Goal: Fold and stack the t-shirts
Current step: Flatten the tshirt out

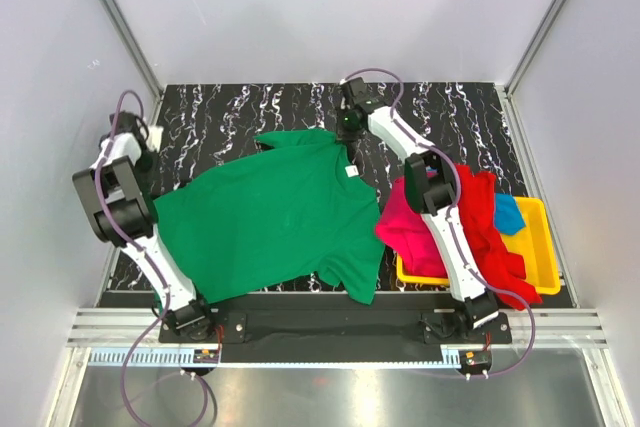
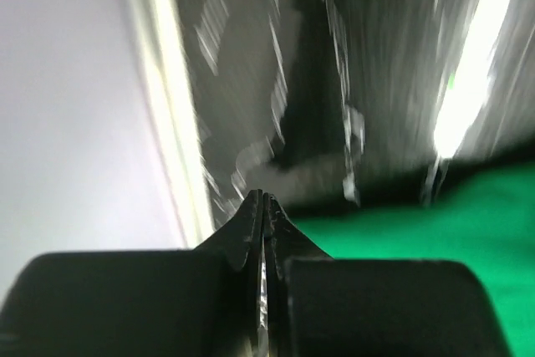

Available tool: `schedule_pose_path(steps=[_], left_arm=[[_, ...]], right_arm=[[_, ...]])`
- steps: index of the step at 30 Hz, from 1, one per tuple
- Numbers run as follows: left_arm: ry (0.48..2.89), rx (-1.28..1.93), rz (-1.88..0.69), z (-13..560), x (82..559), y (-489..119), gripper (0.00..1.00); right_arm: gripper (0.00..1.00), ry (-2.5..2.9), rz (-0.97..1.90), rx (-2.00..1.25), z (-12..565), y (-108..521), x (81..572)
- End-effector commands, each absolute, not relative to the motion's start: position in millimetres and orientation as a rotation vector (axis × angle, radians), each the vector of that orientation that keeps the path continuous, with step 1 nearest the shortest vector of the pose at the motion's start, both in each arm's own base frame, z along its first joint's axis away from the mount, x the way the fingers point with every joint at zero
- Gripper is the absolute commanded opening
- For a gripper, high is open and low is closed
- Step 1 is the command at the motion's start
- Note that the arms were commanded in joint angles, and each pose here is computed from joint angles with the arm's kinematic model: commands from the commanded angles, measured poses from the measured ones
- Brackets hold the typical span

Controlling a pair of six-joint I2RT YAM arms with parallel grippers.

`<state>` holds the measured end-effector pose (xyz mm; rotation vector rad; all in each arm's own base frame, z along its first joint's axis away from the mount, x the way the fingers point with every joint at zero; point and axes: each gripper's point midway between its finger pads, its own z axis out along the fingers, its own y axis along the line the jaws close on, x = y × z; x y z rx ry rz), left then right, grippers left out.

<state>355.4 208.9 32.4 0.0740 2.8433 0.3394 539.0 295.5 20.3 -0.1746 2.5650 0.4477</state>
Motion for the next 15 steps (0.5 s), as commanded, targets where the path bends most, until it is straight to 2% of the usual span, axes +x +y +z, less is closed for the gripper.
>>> schedule_pose_path(steps=[1, 9, 11, 13, 14, 15], left_arm=[[2.619, 0.018, 0.500, 80, 434, 217, 0.00], [2.491, -0.051, 0.584, 114, 518, 225, 0.00], [2.515, -0.037, 0.533, 110, 521, 220, 0.00], [2.574, 0.034, 0.337, 102, 512, 191, 0.00], [2.602, 0.055, 0.271, 98, 493, 178, 0.05], [2.582, 0.112, 0.171, 98, 490, 161, 0.16]], right_arm=[[0.00, 2.447, 0.388, 0.087, 54, 244, 582], [0.00, 2.366, 0.456, 0.228, 58, 226, 614], [0.00, 2.370, 0.453, 0.235, 53, 226, 617], [0.00, 2.383, 0.457, 0.248, 49, 225, 614], [0.00, 2.392, 0.457, 0.247, 43, 225, 612], [0.00, 2.391, 0.474, 0.240, 47, 227, 610]])
